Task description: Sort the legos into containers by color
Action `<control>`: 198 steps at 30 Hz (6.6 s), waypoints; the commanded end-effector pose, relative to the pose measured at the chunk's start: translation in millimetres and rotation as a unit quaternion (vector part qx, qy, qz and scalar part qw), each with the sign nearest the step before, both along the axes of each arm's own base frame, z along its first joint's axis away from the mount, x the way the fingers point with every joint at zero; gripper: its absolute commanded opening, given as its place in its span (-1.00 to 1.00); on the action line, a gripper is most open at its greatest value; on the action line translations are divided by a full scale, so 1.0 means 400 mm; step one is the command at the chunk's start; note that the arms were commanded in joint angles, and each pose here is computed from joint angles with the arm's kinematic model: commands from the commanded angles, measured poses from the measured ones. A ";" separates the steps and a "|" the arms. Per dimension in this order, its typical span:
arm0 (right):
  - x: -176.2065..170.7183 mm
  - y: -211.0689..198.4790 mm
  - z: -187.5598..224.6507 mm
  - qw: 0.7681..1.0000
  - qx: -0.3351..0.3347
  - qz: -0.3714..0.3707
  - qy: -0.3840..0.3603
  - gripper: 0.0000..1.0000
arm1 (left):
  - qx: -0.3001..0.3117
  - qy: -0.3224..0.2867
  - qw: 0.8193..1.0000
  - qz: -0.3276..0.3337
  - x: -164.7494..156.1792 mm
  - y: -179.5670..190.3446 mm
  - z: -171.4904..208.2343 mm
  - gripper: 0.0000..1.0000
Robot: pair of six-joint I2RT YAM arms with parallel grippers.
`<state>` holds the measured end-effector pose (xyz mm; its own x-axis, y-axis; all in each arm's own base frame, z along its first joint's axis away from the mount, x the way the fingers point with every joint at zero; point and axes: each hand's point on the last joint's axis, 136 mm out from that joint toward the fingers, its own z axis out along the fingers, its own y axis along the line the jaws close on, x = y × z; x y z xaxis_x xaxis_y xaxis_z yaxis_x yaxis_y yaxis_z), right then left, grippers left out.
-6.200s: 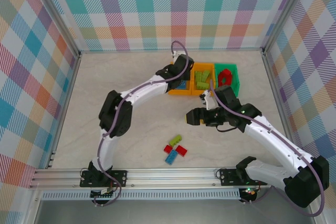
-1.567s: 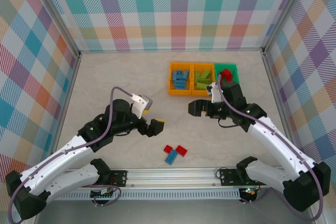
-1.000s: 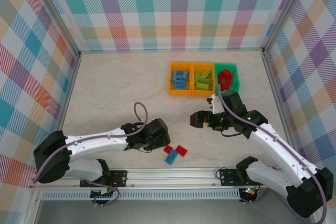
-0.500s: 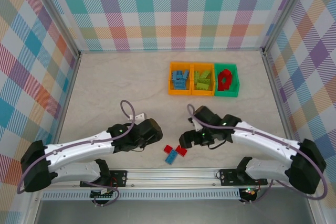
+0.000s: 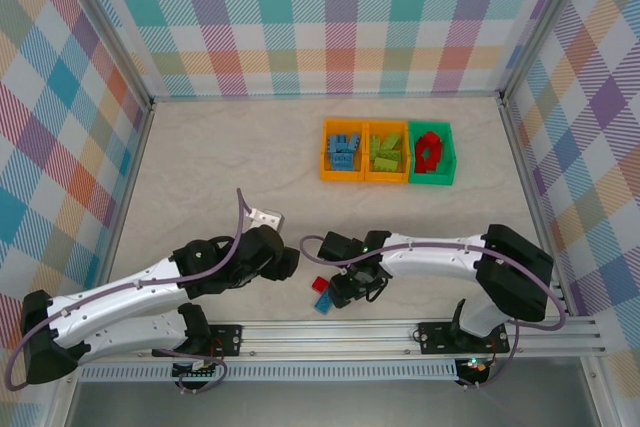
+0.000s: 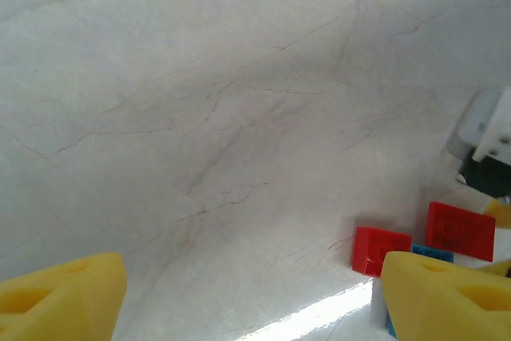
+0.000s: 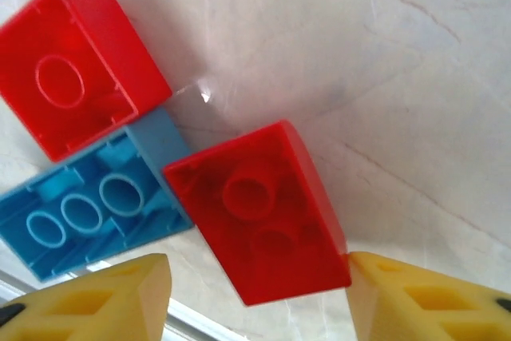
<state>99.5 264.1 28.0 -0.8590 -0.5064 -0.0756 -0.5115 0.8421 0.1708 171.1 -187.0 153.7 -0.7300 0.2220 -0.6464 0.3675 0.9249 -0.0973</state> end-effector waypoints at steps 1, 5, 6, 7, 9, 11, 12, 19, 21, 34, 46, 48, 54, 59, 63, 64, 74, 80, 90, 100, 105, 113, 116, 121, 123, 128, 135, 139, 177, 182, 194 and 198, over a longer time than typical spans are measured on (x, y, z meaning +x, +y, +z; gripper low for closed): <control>0.017 0.022 -0.006 1.000 0.006 0.002 -0.015 0.07 | 0.031 -0.007 0.997 -0.069 -0.017 -0.002 0.004 0.72; 0.024 0.017 -0.016 1.000 -0.004 -0.003 -0.021 -0.10 | 0.046 0.006 0.988 -0.146 -0.053 -0.021 -0.014 0.84; 0.025 0.014 -0.017 1.000 -0.008 -0.005 -0.022 -0.14 | 0.047 0.006 0.988 -0.148 -0.054 -0.020 -0.015 0.86; 0.027 0.011 -0.017 1.000 -0.010 -0.008 -0.025 -0.19 | 0.044 0.006 0.987 -0.153 -0.058 -0.023 -0.013 0.87; 0.030 0.005 -0.014 0.999 -0.011 -0.014 -0.029 -0.28 | 0.029 0.002 0.982 -0.184 -0.070 -0.042 -0.007 0.90; 0.034 0.000 -0.004 0.999 -0.006 -0.023 -0.037 -0.36 | 0.015 -0.004 0.974 -0.225 -0.089 -0.062 -0.004 0.98; 0.038 -0.002 0.004 0.999 0.001 -0.028 -0.041 -0.38 | 0.009 -0.008 0.970 -0.241 -0.096 -0.070 -0.003 1.00; 0.122 -0.051 0.124 0.988 0.085 -0.109 -0.069 -0.55 | -0.042 -0.036 0.921 -0.386 -0.177 -0.131 0.024 1.00; 0.168 -0.072 0.165 0.979 0.120 -0.138 -0.084 -0.55 | -0.073 -0.039 0.902 -0.424 -0.202 -0.165 0.039 1.00; 0.640 -0.460 0.301 0.883 0.166 -0.404 -0.172 -0.56 | -0.196 -0.044 0.878 -0.434 -0.194 -0.373 0.095 1.00; 0.959 -0.593 0.232 0.869 0.103 -0.458 -0.153 -0.17 | -0.201 -0.013 0.935 -0.292 -0.121 -0.346 0.060 1.00; 0.971 -0.595 0.240 0.871 0.099 -0.455 -0.155 -0.10 | -0.196 -0.016 0.944 -0.263 -0.104 -0.327 0.058 1.00; 0.952 -0.589 0.293 0.873 0.106 -0.448 -0.161 0.01 | -0.182 -0.029 0.966 -0.183 -0.059 -0.272 0.051 1.00; 0.854 -0.525 0.372 0.874 0.167 -0.429 -0.158 0.09 | -0.191 -0.015 0.981 -0.029 0.000 -0.193 0.039 0.97; 0.718 -0.434 0.447 0.881 0.217 -0.384 -0.172 0.21 | -0.206 0.029 0.971 0.116 0.016 -0.112 -0.010 0.90; 0.672 -0.403 0.462 0.885 0.231 -0.364 -0.174 0.26 | -0.210 0.049 0.966 0.141 0.010 -0.103 -0.025 0.86; 0.301 -0.316 0.397 0.911 0.254 -0.305 -0.110 0.90 | -0.075 0.146 0.986 0.001 -0.186 -0.229 -0.148 0.83; 0.253 -0.346 0.347 0.913 0.234 -0.317 -0.109 0.99 | -0.029 0.154 0.986 -0.060 -0.225 -0.291 -0.216 0.84; 0.281 -0.332 0.332 0.916 0.234 -0.311 -0.102 1.00 | 0.076 0.100 0.991 -0.053 -0.172 -0.285 -0.292 0.36; 0.280 -0.327 0.329 0.913 0.241 -0.313 -0.097 0.99 | 0.087 0.129 0.987 -0.048 -0.194 -0.266 -0.340 -0.23; 0.277 -0.327 0.328 0.914 0.239 -0.313 -0.094 0.99 | 0.092 0.135 0.985 -0.050 -0.198 -0.267 -0.346 -0.43; 0.268 -0.321 0.333 0.914 0.247 -0.310 -0.088 0.99 | 0.097 0.125 0.986 -0.047 -0.190 -0.263 -0.337 -0.01; 0.267 -0.321 0.334 0.913 0.248 -0.311 -0.088 0.99 | 0.097 0.123 0.987 -0.046 -0.188 -0.265 -0.340 -0.04; 0.265 -0.319 0.338 0.914 0.250 -0.309 -0.087 0.99 | 0.096 0.123 0.987 -0.046 -0.187 -0.269 -0.344 -0.35; 0.261 -0.314 0.341 0.914 0.255 -0.303 -0.084 0.99 | 0.092 0.123 0.987 -0.046 -0.187 -0.270 -0.338 -0.43; 0.215 -0.257 0.362 0.919 0.304 -0.248 -0.025 0.99 | 0.040 0.100 0.992 -0.059 -0.168 -0.294 -0.250 -0.47; 0.121 -0.197 0.362 0.943 0.280 -0.173 0.053 0.99 | -0.052 0.050 0.995 -0.062 -0.062 -0.293 -0.062 -0.46; 0.122 -0.170 0.378 0.939 0.297 -0.164 0.053 0.99 | -0.096 0.024 0.995 0.001 0.072 -0.243 0.008 -0.45; 0.250 -0.262 0.386 0.931 0.227 -0.265 -0.109 0.99 | -0.235 -0.102 0.965 0.050 0.673 -0.333 0.246 0.21; 0.235 -0.224 0.354 0.943 0.207 -0.232 -0.119 0.99 | -0.169 -0.159 0.973 0.006 0.467 -0.210 0.351 0.39; 0.138 0.060 0.199 0.986 0.114 0.006 -0.118 0.99 | -0.024 -0.158 0.965 -0.206 0.044 0.030 0.270 0.84; 0.088 0.150 0.131 0.986 0.111 0.076 -0.098 0.99 | 0.029 -0.164 0.928 -0.332 -0.078 0.066 0.183 1.00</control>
<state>137.6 291.7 82.7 -0.8001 -0.5170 -0.3041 -0.5864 0.7809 0.2152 184.6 -169.6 265.7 -0.2978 0.3873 -0.8725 0.7183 0.6930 0.0624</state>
